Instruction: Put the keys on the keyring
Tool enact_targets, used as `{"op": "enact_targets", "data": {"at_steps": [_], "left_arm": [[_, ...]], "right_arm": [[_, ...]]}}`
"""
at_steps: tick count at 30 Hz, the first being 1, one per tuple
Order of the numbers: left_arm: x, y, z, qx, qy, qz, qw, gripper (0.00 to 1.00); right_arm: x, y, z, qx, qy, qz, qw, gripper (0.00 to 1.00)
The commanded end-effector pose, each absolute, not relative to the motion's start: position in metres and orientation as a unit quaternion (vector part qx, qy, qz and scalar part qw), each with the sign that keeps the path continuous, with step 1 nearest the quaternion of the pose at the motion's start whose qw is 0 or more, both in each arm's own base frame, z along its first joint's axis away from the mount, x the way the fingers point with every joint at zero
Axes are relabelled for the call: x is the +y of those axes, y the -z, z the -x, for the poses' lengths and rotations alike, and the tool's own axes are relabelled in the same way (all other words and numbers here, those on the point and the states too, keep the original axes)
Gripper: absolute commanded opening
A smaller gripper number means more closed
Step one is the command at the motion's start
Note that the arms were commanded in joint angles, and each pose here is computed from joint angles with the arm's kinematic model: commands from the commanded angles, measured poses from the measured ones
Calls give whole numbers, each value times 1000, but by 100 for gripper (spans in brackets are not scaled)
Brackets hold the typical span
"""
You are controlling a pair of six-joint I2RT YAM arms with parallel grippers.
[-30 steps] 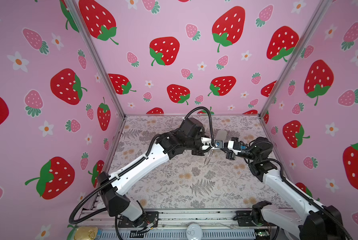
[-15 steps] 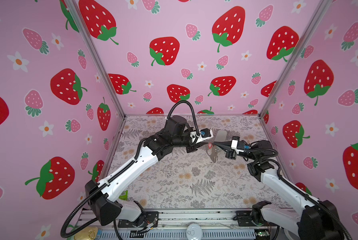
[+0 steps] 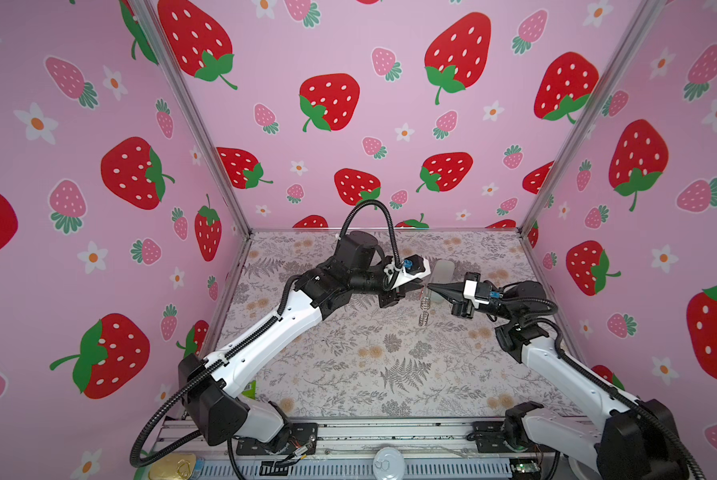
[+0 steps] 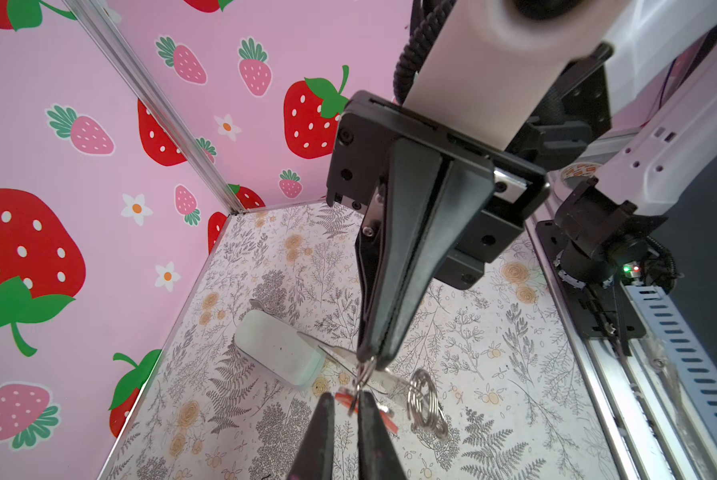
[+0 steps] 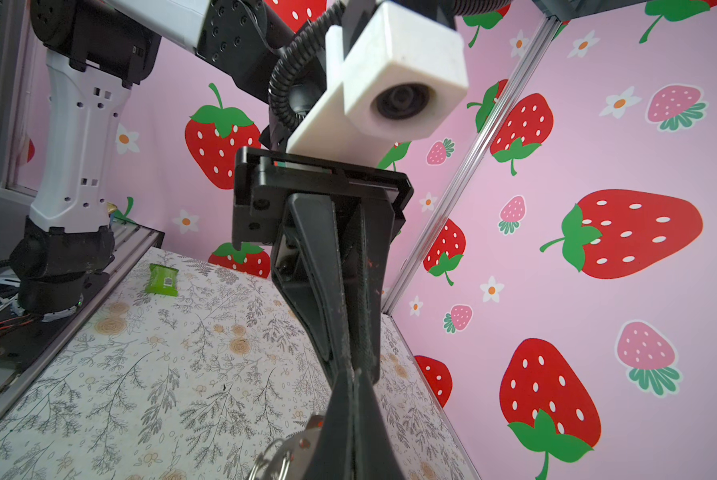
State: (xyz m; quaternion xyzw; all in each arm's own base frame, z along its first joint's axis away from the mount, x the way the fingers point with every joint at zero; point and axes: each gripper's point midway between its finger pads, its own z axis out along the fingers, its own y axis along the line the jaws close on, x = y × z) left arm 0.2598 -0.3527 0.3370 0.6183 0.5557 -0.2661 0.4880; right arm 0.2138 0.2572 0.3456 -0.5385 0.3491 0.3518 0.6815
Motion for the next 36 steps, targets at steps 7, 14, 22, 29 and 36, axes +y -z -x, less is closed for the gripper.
{"op": "enact_targets", "data": {"at_steps": [7,14,22,29,36], "left_arm": [[-357,-349,-255,536,278,-630,488,7],[-359,-348,-249,529,295,-637,476,0],[-358,-343,-244,532,302,-646,457,0],[-358,-339,-241,533,309,-649,446,0],[-361,-335,-239,535,317,-650,437,0]], "right_arm": [[256,-359,-204,314,-344,546,696,0],[255,-365,-199,298,-347,543,705,0],[257,-371,-193,280,-345,544,711,0],[256,-375,-192,276,-342,536,720,0],[259,-375,-192,271,-345,536,722,0]]}}
